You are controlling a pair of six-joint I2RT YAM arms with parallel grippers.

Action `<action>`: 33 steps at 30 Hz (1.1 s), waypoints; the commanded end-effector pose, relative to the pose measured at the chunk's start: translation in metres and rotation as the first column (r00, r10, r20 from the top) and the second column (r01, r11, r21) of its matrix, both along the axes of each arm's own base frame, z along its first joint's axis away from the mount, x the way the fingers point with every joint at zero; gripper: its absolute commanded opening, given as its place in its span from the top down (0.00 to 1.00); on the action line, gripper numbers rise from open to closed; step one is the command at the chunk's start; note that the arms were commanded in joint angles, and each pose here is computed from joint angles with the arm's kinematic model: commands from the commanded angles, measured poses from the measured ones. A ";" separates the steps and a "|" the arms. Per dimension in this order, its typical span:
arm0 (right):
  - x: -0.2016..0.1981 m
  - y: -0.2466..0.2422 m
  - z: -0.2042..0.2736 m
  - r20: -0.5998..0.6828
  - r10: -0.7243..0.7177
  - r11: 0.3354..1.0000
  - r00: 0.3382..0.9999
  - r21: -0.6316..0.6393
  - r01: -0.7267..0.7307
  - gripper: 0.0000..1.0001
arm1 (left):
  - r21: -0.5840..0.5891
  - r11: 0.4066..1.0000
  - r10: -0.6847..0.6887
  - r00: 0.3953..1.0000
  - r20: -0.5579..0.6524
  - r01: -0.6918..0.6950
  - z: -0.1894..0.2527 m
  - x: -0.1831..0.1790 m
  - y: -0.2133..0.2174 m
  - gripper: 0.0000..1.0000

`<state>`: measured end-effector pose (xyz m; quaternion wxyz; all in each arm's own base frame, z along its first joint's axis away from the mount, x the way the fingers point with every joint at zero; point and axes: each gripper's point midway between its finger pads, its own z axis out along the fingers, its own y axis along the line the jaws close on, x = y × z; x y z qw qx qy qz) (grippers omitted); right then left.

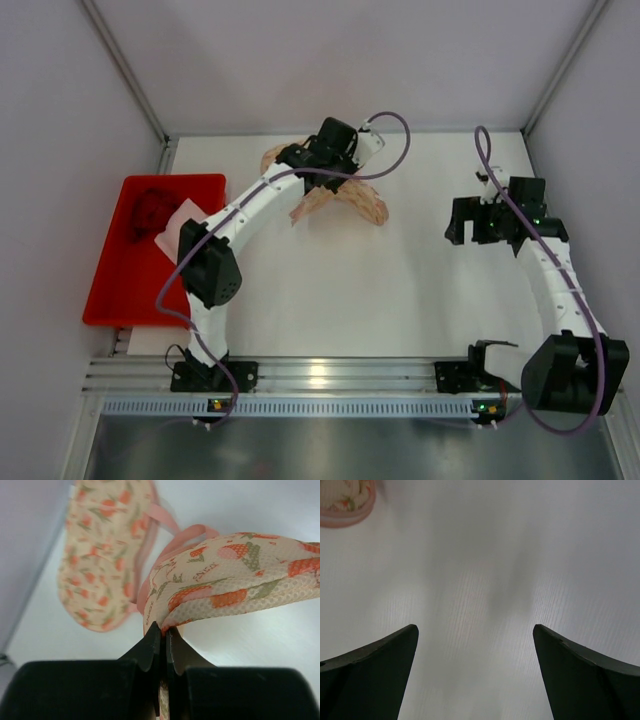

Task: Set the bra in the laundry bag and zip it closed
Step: Place the laundry bag at the center of the board.

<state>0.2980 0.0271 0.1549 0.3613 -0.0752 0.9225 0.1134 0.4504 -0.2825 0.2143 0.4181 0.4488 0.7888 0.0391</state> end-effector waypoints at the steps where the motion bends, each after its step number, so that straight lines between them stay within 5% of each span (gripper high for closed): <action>1: 0.007 -0.005 0.037 0.103 -0.010 1.000 0.995 0.018 0.009 0.01 | -0.238 0.964 0.053 0.962 -0.267 -0.119 0.018 -0.060 -0.017 1.00; 6: 0.013 -0.017 0.058 0.151 -0.044 0.992 0.988 0.122 0.026 0.00 | -0.480 0.853 -0.086 0.854 -0.513 -0.202 0.042 -0.120 -0.057 1.00; 12: 0.017 -0.035 0.066 0.136 -0.083 0.971 0.987 0.235 0.050 0.01 | -0.663 0.714 -0.333 0.725 -0.603 -0.224 0.076 -0.167 -0.099 1.00; 15: 0.015 -0.042 0.062 0.121 -0.096 0.963 0.988 0.261 0.061 0.01 | -0.710 0.629 -0.384 0.666 -0.639 -0.318 0.079 -0.163 -0.113 1.00; 19: 0.010 -0.046 0.056 0.113 -0.104 0.963 0.988 0.260 0.072 0.01 | -0.699 0.548 -0.379 0.609 -0.697 -0.459 0.037 -0.144 -0.119 1.00; 23: 0.005 -0.049 0.054 0.096 -0.107 0.965 0.990 0.250 0.080 0.00 | -0.542 0.496 -0.243 0.492 -0.836 -0.678 -0.057 -0.115 -0.101 1.00; 28: 0.001 -0.047 0.050 0.078 -0.092 0.965 0.993 0.253 0.070 0.01 | -0.511 0.438 -0.018 0.561 -0.828 -0.740 -0.119 -0.069 -0.050 1.00; 33: -0.006 -0.040 0.038 0.039 -0.076 0.958 0.996 0.279 0.062 0.00 | -0.507 0.516 0.069 0.623 -0.779 -0.691 -0.125 -0.056 -0.026 0.71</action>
